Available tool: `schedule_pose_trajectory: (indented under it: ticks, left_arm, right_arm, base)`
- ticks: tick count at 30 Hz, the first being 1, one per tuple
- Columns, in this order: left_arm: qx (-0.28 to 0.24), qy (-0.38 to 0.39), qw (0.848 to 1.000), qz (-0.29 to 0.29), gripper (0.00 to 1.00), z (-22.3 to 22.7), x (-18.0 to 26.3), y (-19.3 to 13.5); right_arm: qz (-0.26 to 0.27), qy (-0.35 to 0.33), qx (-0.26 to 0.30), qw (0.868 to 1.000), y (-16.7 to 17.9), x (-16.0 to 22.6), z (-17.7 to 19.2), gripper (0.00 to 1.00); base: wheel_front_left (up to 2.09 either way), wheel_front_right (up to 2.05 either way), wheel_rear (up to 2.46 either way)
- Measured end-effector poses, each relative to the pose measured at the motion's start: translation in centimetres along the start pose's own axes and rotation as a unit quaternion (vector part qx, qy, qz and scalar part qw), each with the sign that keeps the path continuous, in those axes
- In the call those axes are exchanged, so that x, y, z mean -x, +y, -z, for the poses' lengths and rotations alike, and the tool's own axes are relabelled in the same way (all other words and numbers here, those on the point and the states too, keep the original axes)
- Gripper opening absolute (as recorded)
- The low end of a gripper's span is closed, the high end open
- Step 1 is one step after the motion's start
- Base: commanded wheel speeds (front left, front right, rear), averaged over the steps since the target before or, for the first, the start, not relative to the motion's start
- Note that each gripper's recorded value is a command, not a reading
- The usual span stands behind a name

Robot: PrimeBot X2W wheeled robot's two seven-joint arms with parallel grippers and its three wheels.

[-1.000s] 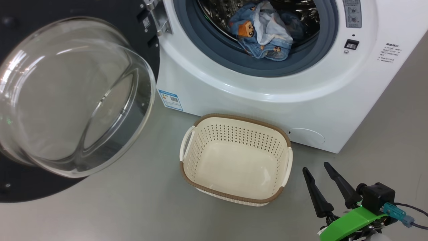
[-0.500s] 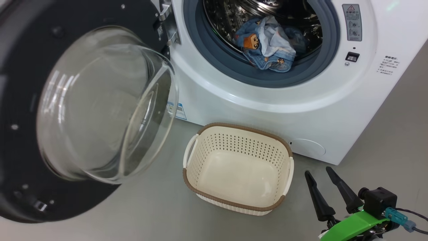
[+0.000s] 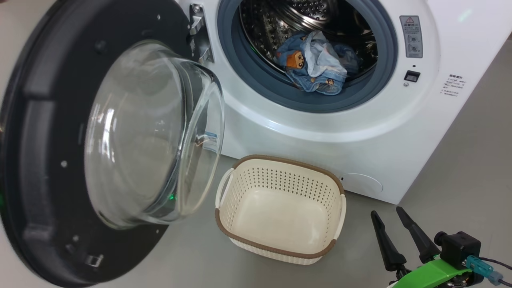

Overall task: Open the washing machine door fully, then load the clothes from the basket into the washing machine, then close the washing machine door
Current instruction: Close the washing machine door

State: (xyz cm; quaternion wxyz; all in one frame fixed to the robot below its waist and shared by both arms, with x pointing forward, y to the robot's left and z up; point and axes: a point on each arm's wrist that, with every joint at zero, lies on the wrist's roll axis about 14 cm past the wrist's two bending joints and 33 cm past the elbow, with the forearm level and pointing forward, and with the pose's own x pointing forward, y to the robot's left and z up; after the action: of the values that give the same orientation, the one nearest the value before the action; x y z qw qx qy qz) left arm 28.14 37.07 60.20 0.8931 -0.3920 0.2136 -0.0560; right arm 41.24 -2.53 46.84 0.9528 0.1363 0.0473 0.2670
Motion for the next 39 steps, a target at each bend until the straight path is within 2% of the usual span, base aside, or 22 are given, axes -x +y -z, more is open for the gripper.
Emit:
schedule_pose_trajectory:
  ticks: [11,19,26,33,39]
  left_arm:
    - [-0.055,0.089,0.991,0.087,0.00,4.0,-3.1,-5.6]
    - [-0.111,0.162,0.969,0.152,0.00,7.9,-6.3,-10.2]
    - [-0.129,0.210,0.947,0.204,0.00,10.7,-9.3,-13.5]
    - [-0.138,0.228,0.932,0.247,0.00,12.0,-12.8,-16.7]
    - [-0.136,0.209,0.928,0.278,0.00,11.5,-16.3,-19.7]
  right_arm:
    - [0.025,-0.015,-0.001,1.000,-1.2,1.0,-1.0,1.00]
    - [0.060,-0.028,-0.006,0.998,-2.8,2.5,-1.6,1.00]
    - [0.093,-0.038,-0.005,0.995,-4.5,4.1,-2.1,1.00]
    - [0.135,-0.050,-0.008,0.990,-6.7,6.0,-2.7,1.00]
    - [0.173,-0.056,-0.009,0.983,-8.8,7.7,-2.9,1.00]
  base:
    - [0.00,0.00,0.00]
    - [0.00,0.00,0.00]
    - [0.00,0.00,0.00]
    - [0.00,0.00,0.00]
    - [0.00,0.00,0.00]
